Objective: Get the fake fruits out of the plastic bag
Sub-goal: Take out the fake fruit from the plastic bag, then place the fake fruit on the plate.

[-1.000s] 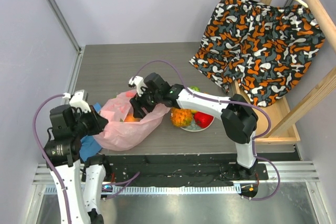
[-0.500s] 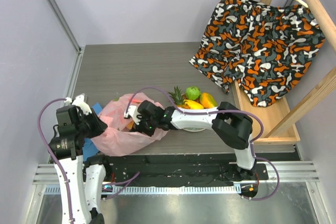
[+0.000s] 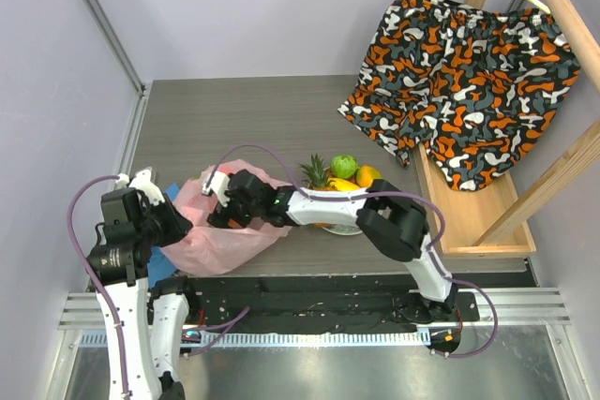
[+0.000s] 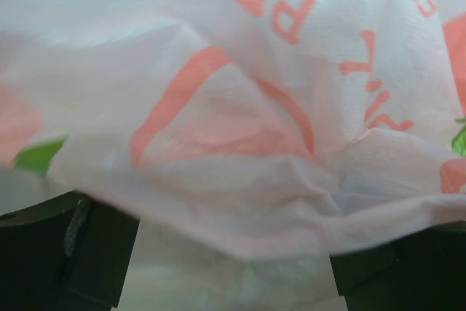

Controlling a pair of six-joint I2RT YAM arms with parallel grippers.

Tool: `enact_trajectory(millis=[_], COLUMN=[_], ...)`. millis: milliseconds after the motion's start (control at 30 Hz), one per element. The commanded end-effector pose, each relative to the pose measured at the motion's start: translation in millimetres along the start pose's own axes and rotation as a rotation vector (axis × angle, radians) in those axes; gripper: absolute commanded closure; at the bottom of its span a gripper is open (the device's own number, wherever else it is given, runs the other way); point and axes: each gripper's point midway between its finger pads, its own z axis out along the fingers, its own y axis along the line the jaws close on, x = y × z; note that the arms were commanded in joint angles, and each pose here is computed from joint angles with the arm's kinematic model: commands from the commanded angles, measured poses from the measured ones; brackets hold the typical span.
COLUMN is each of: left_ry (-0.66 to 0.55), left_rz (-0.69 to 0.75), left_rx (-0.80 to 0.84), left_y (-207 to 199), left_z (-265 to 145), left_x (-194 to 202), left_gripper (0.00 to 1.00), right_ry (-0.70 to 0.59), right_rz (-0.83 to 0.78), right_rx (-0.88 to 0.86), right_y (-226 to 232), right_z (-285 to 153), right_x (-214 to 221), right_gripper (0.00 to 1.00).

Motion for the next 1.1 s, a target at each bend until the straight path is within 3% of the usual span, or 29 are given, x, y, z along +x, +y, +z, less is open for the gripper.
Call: enact_trajectory(millis=[0, 33, 167, 200, 300, 333, 600, 800, 933, 1067], left_ry=[-0.031, -0.031, -0.035, -0.038, -0.043, -0.045, -0.04, -0.09, -0.131, -0.292], left_rz=[0.027, 0.027, 0.033, 0.034, 0.036, 0.039, 0.067, 0.044, -0.011, 0.052], left_rx=[0.028, 0.03, 0.036, 0.034, 0.038, 0.039, 0.085, 0.118, 0.211, 0.243], left_y=[-5.2, -5.6, -6.8, -6.6, -7.7, -7.8, -16.5, -27.0, -46.4, -62.0], left_z=[0.0, -0.4, -1.0, -1.6, -2.2, -2.2, -3.8, -2.4, 4.6, 8.0], left_x=[-8.5, -8.5, -8.5, -9.1, -10.5, -11.3, -13.5, -34.9, -55.8, -110.4], left_gripper=[1.0, 1.0, 1.0, 1.0, 1.0, 1.0, 1.0, 1.0, 1.0, 1.0], right_ry=[0.028, 0.039, 0.015, -0.027, -0.078, -0.088, -0.225, -0.267, -0.205, -0.134], right_rz=[0.021, 0.024, 0.041, 0.032, 0.009, -0.005, 0.017, 0.018, -0.034, -0.052], right_rx=[0.121, 0.142, 0.152, 0.15, 0.111, 0.102, -0.083, -0.187, -0.28, -0.25], right_y=[-21.0, -25.1, -36.7, -37.2, -39.0, -42.6, -45.9, -32.3, -14.1, -16.4], right_z=[29.0, 30.3, 24.1, 20.8, 4.3, -2.5, -135.6, -184.0, -201.5, -225.6], right_x=[3.0, 6.9, 1.5, -12.9, -37.7, -44.3, -116.3, -136.6, -121.9, -99.6], right_gripper=[0.03, 0.05, 0.37, 0.53, 0.75, 0.78, 0.82, 0.83, 0.83, 0.83])
